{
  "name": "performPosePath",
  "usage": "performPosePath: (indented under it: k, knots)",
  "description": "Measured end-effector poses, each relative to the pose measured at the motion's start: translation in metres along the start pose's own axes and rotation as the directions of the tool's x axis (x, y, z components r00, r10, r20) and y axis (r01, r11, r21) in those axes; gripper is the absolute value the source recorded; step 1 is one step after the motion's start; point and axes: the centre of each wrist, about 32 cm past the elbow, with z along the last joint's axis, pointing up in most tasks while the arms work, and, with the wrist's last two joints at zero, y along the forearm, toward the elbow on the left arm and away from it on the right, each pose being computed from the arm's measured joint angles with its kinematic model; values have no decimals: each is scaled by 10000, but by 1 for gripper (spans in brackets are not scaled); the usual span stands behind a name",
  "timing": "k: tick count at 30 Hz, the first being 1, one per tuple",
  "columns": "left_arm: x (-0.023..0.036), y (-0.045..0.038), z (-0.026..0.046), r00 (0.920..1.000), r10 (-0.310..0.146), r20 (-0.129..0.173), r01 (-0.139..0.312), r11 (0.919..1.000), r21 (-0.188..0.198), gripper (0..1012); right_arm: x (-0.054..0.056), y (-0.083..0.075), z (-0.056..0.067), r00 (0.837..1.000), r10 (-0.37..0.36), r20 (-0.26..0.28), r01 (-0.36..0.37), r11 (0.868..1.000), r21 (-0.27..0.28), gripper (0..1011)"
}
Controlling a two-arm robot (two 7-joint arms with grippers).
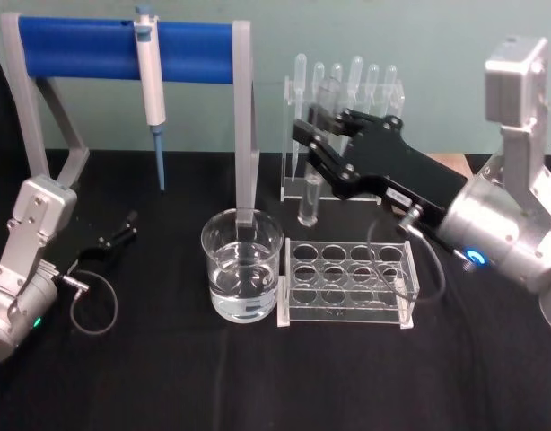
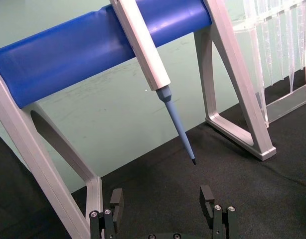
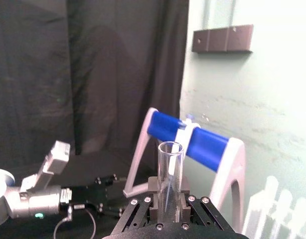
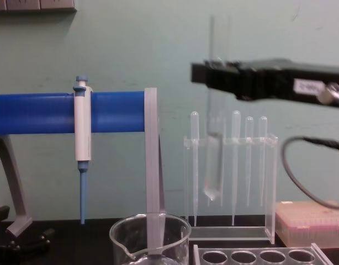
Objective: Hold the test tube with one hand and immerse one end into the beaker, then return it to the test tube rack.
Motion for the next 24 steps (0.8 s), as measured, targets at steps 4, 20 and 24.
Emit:
performPosePath:
  k: [4,20,24]
  knots:
    - [0,0,0,10000,0,-1,0,10000,1,1000,-8,-102,-89,9997,-165,-159,163,9998,-128,238]
    - [0,0,0,10000,0,0,0,10000,1,1000,-79,-333,-406,9973,-686,-267,664,9948,-770,238]
    - [0,0,0,10000,1,-1,-1,10000,0,1000,-89,-345,-466,9970,-727,-280,702,9942,-815,238]
